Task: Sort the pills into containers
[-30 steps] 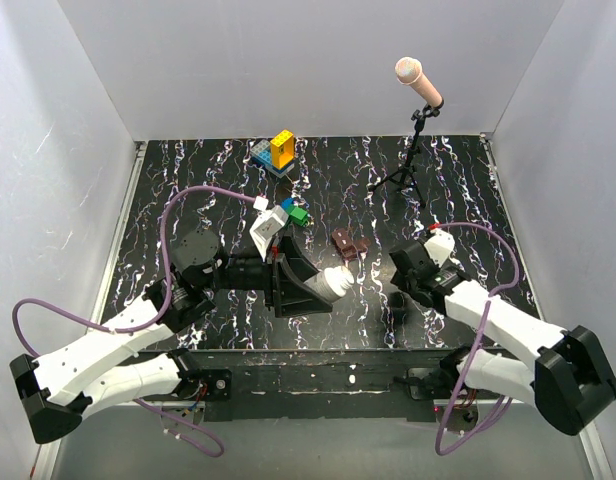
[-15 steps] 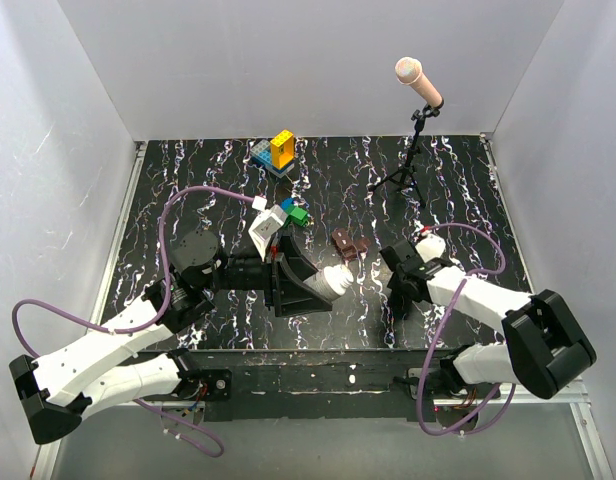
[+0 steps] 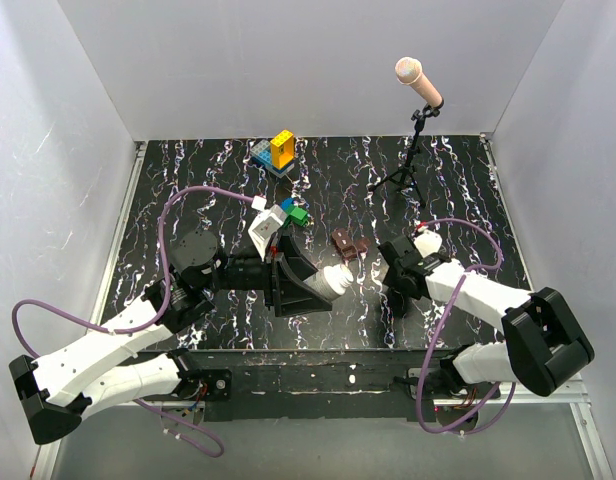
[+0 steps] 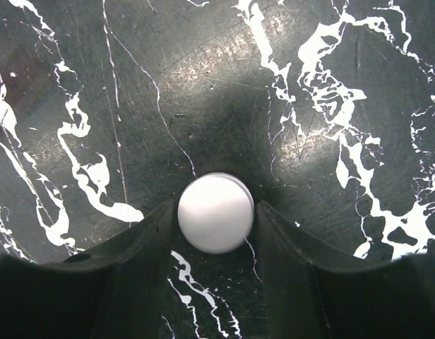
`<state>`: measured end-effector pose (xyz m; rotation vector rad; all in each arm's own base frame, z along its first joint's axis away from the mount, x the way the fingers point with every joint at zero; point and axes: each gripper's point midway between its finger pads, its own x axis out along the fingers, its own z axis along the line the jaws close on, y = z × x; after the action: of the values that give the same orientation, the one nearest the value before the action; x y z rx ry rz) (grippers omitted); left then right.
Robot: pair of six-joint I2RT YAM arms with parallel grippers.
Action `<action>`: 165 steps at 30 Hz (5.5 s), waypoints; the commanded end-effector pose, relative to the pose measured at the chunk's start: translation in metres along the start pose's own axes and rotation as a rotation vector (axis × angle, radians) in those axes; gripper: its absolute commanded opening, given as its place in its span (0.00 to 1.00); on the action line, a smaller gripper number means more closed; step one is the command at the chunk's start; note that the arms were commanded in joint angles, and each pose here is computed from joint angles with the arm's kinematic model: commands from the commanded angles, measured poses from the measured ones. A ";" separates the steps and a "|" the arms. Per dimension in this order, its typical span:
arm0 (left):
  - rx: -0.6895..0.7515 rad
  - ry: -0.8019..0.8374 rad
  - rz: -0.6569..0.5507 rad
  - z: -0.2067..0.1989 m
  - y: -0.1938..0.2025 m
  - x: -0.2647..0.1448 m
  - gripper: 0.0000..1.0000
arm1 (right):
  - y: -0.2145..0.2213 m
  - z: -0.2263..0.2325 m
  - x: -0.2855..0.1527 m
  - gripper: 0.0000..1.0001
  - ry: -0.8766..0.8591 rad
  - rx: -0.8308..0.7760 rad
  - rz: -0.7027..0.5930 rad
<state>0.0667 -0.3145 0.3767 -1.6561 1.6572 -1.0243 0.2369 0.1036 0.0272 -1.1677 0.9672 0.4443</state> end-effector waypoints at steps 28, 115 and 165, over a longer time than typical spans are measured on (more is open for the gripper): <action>0.005 -0.176 0.006 0.045 0.020 -0.004 0.00 | -0.037 0.051 -0.082 0.96 -0.372 -0.175 -0.002; 0.155 -0.317 -0.002 0.074 0.010 -0.009 0.00 | -0.050 0.132 -0.382 0.01 -1.537 -0.364 0.205; 0.373 -0.573 0.090 0.148 0.027 -0.026 0.00 | -0.065 0.086 -0.141 0.59 -0.851 -0.207 0.205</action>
<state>0.1672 -0.3019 0.2788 -1.4532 1.1078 -0.6586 0.2281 0.1836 0.1867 -0.9035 0.3464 1.1098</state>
